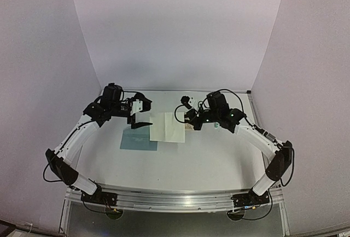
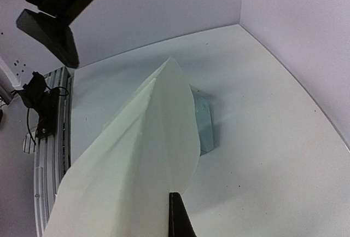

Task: Place the letter into the envelope and seal it

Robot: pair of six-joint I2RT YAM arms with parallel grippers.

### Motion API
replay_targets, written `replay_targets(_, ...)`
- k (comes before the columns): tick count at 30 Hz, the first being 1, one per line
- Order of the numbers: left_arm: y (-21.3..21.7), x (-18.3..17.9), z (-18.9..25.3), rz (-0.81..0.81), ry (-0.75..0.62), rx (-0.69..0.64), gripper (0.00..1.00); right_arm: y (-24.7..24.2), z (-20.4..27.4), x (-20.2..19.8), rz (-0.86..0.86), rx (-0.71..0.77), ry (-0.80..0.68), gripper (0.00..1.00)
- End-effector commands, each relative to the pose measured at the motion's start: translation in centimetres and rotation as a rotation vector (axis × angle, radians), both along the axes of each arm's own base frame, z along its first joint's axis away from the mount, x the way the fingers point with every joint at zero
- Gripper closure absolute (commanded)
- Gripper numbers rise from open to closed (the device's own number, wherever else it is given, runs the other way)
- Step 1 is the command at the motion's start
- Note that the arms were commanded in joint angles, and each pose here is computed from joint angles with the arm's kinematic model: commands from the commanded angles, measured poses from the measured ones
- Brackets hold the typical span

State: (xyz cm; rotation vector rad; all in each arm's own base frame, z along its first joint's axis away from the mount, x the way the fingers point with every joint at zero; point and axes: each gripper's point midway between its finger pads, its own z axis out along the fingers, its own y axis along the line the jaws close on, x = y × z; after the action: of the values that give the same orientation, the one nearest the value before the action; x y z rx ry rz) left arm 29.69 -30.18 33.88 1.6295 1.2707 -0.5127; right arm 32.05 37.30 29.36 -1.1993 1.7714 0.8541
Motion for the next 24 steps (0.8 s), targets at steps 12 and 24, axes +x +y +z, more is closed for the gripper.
replay_targets(12, -3.1, -0.8, 0.4, -0.016, 0.076, -0.035, 0.23, 3.4, 4.3, -3.5, 0.219, 0.115, -0.081, 1.0)
replay_targets(24, -2.4, -2.5, -0.1, -0.06, 0.124, 0.016, 0.64, 3.4, 4.6, -3.6, 0.236, 0.119, -0.113, 1.0)
